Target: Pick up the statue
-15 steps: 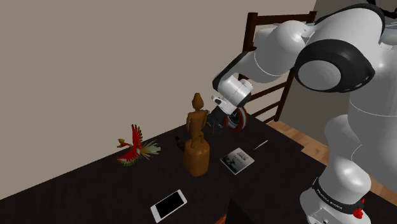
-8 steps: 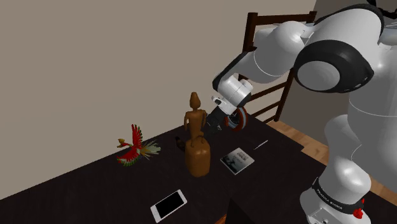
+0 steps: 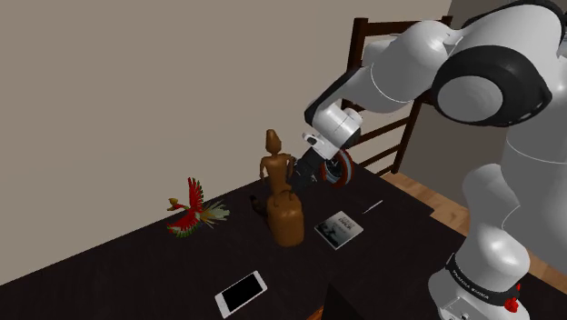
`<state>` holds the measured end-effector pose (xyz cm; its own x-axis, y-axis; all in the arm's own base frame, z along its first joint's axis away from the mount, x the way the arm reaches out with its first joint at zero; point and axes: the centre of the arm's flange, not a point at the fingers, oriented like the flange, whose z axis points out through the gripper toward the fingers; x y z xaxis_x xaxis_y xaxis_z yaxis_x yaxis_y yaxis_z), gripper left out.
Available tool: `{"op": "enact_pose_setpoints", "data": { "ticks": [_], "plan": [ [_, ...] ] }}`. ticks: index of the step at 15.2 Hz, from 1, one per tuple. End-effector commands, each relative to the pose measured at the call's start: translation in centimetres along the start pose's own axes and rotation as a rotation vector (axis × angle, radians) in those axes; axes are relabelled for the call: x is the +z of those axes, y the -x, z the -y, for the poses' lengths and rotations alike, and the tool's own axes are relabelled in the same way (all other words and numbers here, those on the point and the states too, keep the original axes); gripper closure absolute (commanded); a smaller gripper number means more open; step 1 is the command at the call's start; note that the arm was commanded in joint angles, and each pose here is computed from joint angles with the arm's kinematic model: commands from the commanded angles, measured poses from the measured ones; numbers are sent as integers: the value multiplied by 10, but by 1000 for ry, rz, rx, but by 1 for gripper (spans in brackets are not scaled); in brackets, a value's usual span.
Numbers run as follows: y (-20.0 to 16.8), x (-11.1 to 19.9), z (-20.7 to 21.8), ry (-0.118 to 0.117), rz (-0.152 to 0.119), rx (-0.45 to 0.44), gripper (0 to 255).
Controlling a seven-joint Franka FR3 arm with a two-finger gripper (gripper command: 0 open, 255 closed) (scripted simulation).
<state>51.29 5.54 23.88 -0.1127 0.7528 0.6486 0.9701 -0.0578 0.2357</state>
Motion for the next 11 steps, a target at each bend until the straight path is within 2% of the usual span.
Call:
{"op": "enact_pose_setpoints", "data": {
  "ticks": [1,11],
  "plan": [
    [-8,-8,-3,2,-2,-1,255],
    [-39,-43,-15,2,-2,-1,255]
  ]
}}
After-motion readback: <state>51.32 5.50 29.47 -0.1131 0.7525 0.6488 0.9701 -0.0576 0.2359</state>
